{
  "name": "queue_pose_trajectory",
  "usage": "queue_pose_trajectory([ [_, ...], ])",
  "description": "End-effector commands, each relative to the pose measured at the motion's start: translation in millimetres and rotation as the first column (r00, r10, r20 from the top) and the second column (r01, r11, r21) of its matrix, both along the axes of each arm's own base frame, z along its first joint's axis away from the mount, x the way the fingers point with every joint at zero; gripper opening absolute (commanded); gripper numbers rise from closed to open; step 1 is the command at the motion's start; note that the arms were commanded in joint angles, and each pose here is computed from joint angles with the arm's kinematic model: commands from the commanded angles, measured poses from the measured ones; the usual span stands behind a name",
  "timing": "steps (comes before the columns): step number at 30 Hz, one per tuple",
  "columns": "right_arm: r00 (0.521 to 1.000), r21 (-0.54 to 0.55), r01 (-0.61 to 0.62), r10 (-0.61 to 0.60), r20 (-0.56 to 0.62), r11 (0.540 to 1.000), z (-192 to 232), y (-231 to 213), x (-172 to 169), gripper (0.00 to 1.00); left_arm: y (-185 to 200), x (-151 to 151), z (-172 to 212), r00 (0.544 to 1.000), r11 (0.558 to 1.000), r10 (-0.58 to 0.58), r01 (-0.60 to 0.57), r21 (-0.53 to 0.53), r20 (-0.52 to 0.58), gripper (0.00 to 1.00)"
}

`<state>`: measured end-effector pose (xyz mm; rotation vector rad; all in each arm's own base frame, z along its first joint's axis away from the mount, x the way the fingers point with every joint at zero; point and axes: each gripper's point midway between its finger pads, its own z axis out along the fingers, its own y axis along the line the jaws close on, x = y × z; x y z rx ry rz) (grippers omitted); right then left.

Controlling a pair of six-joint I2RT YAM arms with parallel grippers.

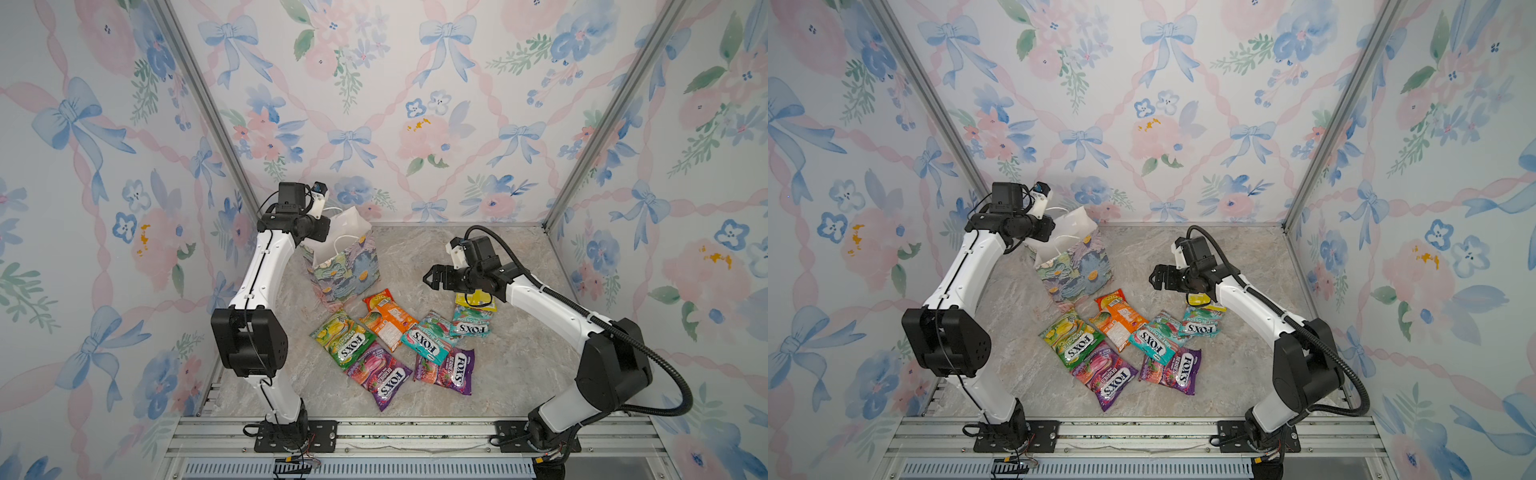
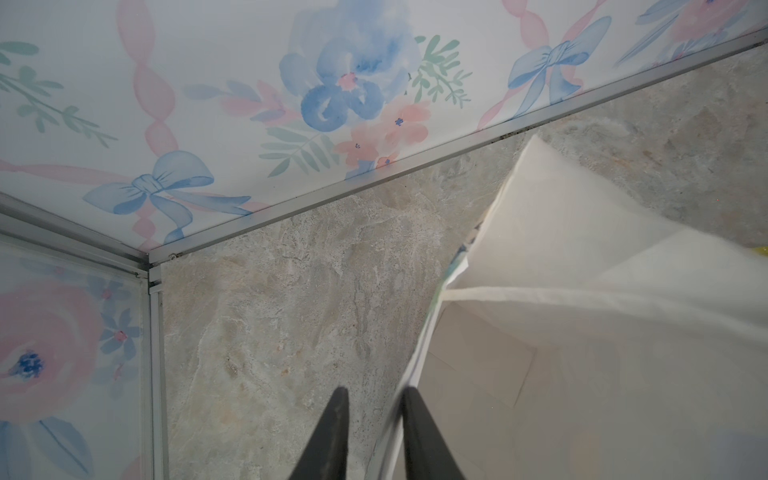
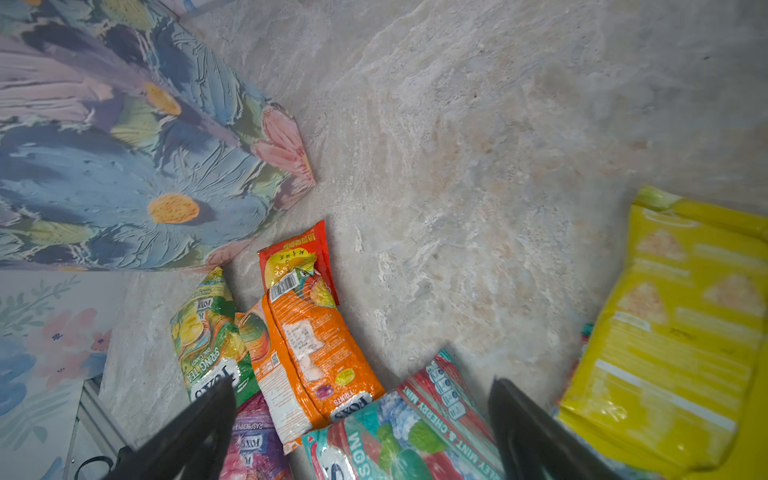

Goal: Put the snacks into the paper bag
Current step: 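Reach the right gripper down to the purple FOX'S Berries candy bag and grasp it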

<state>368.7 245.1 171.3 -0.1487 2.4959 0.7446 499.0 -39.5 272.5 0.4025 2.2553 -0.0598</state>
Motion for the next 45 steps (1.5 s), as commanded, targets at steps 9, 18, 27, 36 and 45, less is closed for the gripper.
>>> queue_pose_trajectory([
  [9,0.986,0.043,-0.154,0.157,-0.056,0.987,-11,57,-12,0.99,1,-20,-3,0.998,0.998,0.039,-0.041,-0.048,-0.044,0.14],
  [18,0.921,0.022,-0.36,0.359,-0.154,0.933,-29,91,-48,0.9,7,-21,0,0.995,0.993,0.09,-0.093,-0.07,-0.046,0.07],
  [27,0.809,-0.036,-0.557,0.533,-0.248,0.83,-48,112,-137,0.86,9,-25,-9,0.991,0.989,0.107,-0.114,-0.092,-0.074,0.0],
  [36,0.748,-0.077,-0.623,0.565,-0.349,0.778,-85,110,-204,0.82,10,-27,-14,0.988,0.985,0.127,-0.136,-0.106,-0.09,0.0],
  [45,0.74,-0.123,-0.632,0.549,-0.387,0.765,-117,101,-207,0.81,10,-28,-18,0.985,0.983,0.139,-0.149,-0.109,-0.101,0.0],
])
